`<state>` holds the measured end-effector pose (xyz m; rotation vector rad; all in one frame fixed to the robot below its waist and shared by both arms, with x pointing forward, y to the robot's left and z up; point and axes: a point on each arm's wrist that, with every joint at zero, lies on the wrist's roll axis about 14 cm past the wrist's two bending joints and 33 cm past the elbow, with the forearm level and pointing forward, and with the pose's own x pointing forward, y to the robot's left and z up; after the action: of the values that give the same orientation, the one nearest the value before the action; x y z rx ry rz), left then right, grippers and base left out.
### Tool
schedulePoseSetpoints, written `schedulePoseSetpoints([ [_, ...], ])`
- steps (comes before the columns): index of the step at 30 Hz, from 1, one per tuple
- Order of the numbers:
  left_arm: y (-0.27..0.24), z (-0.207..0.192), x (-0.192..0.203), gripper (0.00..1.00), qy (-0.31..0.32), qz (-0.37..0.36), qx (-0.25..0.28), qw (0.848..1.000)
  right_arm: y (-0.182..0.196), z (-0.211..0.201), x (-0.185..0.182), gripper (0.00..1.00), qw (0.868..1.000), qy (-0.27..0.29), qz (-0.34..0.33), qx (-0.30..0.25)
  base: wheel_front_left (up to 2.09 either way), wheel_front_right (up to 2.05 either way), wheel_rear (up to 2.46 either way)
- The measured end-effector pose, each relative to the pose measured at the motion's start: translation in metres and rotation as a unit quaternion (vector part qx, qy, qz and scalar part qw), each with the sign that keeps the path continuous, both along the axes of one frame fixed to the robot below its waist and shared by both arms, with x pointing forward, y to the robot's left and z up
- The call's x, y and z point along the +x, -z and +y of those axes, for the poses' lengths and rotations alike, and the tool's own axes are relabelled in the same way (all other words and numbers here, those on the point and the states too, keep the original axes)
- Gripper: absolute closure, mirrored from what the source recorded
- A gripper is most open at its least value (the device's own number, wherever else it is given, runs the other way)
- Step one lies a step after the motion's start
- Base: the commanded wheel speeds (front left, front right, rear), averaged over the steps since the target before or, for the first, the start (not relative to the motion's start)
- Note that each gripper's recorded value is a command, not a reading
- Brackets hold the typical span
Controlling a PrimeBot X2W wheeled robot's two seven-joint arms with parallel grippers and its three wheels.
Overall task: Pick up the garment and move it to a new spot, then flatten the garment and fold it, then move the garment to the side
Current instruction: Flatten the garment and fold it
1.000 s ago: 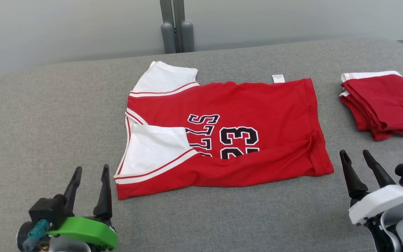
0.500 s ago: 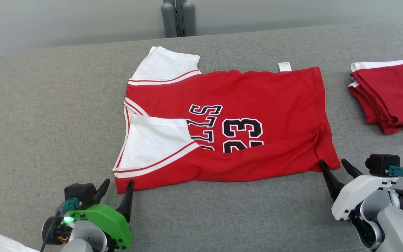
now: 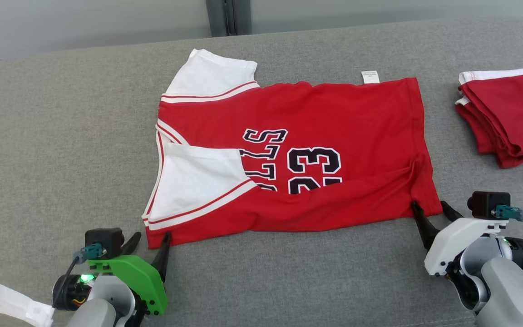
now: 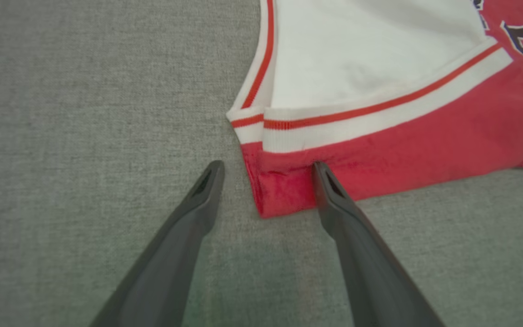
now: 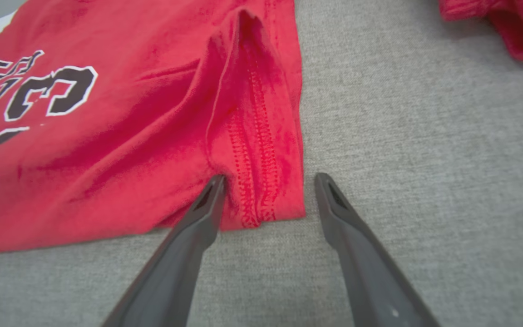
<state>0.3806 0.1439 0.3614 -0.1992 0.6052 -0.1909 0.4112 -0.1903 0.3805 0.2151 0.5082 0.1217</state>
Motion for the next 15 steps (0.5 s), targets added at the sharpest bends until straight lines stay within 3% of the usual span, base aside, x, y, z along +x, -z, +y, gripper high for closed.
schedulePoseSetpoints([
  [3,0.004,0.0,0.002,0.0,0.003,0.011,0.001,1.0,0.003,0.003,0.001,0.0,1.0,-0.003,0.009,0.002,0.0,0.0,0.0],
  [4,0.005,-0.002,0.002,0.0,0.005,0.016,-0.003,1.0,0.004,0.003,0.001,0.05,1.0,-0.004,0.011,0.003,0.0,0.0,0.0],
  [5,0.006,-0.003,0.001,0.24,0.006,0.019,-0.007,1.0,0.004,0.004,0.001,0.42,1.0,-0.004,0.012,0.004,0.0,0.0,0.0],
  [6,0.006,-0.004,0.002,0.67,0.009,0.019,-0.009,1.0,0.004,0.005,0.002,0.68,1.0,-0.006,0.012,0.004,0.0,0.0,0.0],
  [7,0.005,-0.005,0.003,1.0,0.009,0.018,-0.011,1.0,0.004,0.006,0.001,0.99,1.0,-0.007,0.013,0.005,0.0,0.0,0.0],
  [15,-0.006,-0.007,0.0,1.0,0.015,0.003,-0.016,1.0,-0.004,0.005,-0.002,1.0,1.0,-0.01,0.002,0.006,0.0,0.0,0.0],
])
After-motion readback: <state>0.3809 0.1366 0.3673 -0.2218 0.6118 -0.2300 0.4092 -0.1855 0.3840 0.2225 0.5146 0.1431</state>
